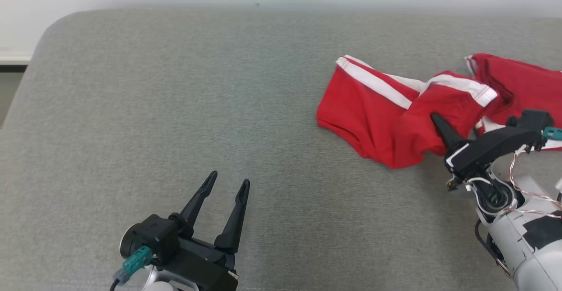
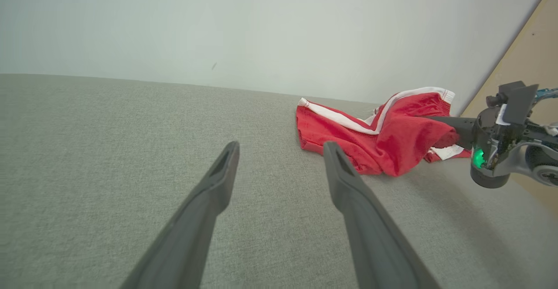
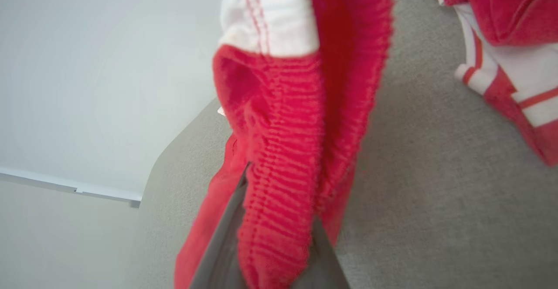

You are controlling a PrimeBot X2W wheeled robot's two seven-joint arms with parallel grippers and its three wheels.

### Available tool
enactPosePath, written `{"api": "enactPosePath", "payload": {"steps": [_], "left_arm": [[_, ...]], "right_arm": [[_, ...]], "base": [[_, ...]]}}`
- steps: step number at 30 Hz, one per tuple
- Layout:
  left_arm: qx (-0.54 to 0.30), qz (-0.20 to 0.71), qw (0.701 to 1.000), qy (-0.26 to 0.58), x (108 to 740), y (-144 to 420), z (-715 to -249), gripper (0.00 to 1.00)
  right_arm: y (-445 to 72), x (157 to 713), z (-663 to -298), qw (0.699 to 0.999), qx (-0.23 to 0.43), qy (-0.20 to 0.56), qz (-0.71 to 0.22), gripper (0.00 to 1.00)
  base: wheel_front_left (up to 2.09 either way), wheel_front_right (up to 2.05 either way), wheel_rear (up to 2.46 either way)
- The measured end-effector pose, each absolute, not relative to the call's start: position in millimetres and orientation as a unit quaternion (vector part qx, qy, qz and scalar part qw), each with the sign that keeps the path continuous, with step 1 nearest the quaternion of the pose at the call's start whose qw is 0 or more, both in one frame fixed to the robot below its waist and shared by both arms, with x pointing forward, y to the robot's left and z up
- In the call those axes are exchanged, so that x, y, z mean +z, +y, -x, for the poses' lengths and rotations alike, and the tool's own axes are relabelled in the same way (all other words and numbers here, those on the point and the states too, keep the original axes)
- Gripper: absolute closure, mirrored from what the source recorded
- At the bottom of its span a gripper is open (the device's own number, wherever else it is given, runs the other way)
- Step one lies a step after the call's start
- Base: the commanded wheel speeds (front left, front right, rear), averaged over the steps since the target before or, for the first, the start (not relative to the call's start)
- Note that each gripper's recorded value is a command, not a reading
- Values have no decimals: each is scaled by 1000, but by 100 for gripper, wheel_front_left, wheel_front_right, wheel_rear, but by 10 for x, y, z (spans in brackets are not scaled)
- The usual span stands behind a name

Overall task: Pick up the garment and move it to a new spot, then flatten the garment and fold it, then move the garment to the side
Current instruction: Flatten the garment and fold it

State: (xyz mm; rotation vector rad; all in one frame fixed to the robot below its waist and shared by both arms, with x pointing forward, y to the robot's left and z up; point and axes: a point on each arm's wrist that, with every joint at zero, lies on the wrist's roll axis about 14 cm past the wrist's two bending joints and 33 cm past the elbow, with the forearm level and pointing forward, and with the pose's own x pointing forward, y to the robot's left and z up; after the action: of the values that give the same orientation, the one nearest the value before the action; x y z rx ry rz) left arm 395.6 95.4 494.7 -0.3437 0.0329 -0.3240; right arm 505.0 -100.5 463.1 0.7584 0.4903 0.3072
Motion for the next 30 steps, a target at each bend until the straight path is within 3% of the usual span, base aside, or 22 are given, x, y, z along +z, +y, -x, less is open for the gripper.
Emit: {"api": "enactPosePath", "payload": {"steps": [10,18,19,20,21,22,23,30], "left_arm": [[-130,168,977,16,4912,1143,-3948,0],[-108,166,980,24,4833,1286,-3945,0],[-106,167,980,24,4829,1293,-3945,0],[-105,166,980,25,4823,1300,-3945,0],[-105,166,980,25,4822,1307,-3947,0],[-106,166,980,25,4822,1312,-3949,0],[-104,165,980,25,4817,1320,-3951,0],[-105,164,981,26,4799,1327,-3963,0]], "right_arm": [[-486,4854,-5311,870,197,239,-383,100],[-361,4693,-5399,866,180,274,-378,100],[-350,4689,-5406,866,180,275,-378,85],[-342,4682,-5412,865,179,276,-379,61],[-340,4663,-5414,865,175,279,-379,50],[-337,4644,-5413,864,173,282,-379,9],[-335,4624,-5412,864,170,285,-380,0],[-297,4742,-5499,862,171,267,-395,0]], "base": [[0,0,0],[0,0,0],[0,0,0],[0,0,0],[0,0,0],[0,0,0],[0,0,0],[0,0,0]]}}
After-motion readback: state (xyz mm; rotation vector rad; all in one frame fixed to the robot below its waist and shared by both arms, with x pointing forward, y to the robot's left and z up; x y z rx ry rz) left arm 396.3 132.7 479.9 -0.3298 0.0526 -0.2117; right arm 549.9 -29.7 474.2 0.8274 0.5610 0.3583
